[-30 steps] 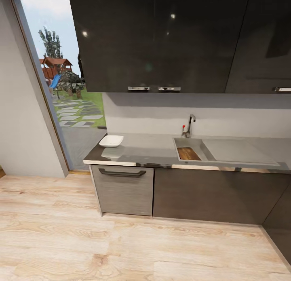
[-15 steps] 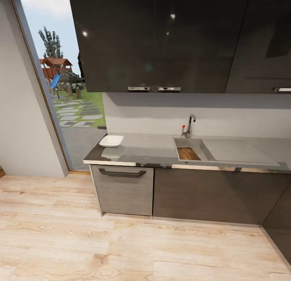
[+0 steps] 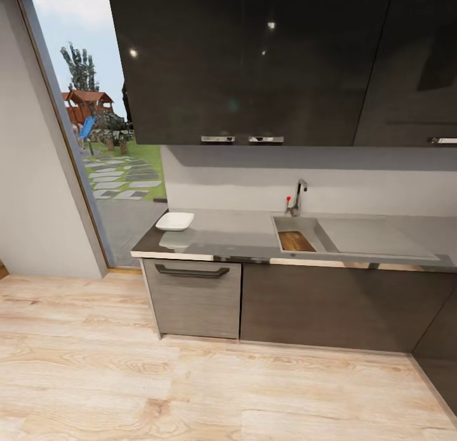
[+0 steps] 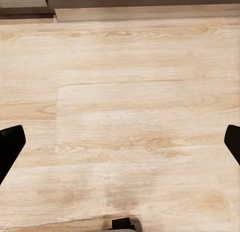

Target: In the kitchen, take the Vidalia onion out of the sink, dice it on the chopping board with the paring knife, put the diced onion into the bowl on the countertop, then place both the paring knife and the chopping board into the sink.

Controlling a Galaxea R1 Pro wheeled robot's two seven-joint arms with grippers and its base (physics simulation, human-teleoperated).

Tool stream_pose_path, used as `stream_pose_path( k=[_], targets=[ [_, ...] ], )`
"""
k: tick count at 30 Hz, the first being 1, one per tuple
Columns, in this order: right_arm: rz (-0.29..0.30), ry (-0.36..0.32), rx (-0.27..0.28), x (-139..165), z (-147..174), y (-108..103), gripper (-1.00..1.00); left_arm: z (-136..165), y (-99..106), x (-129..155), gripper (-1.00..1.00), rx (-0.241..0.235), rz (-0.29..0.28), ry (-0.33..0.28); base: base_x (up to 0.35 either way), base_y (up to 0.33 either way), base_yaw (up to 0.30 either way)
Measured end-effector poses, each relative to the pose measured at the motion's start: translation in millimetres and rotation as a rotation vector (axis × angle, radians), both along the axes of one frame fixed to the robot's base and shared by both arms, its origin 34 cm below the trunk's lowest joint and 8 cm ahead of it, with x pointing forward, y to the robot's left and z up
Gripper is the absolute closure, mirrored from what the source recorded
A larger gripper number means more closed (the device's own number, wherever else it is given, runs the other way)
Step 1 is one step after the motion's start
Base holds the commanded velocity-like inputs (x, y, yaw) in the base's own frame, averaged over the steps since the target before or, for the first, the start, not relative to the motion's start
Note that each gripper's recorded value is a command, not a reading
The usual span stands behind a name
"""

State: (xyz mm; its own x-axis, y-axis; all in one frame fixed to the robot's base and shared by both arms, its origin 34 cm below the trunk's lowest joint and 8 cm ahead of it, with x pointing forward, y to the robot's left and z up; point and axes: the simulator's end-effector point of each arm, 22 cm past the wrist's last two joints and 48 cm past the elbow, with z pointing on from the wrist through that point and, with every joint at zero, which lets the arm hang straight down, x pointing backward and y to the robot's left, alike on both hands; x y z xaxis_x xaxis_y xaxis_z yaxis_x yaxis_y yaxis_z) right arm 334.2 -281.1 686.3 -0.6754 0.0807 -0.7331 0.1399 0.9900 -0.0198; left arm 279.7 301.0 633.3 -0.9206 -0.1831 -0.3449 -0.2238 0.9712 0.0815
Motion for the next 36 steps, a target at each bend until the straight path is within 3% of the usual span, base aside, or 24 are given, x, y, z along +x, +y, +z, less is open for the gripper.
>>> stream_pose_path(
  k=[36],
  targets=[
    [0.0,0.0,0.0,0.0,0.0,0.0,-1.0,0.0,0.0,-0.2,-1.0,0.0,0.0,0.0,0.0,0.0,0.0]
  ],
)
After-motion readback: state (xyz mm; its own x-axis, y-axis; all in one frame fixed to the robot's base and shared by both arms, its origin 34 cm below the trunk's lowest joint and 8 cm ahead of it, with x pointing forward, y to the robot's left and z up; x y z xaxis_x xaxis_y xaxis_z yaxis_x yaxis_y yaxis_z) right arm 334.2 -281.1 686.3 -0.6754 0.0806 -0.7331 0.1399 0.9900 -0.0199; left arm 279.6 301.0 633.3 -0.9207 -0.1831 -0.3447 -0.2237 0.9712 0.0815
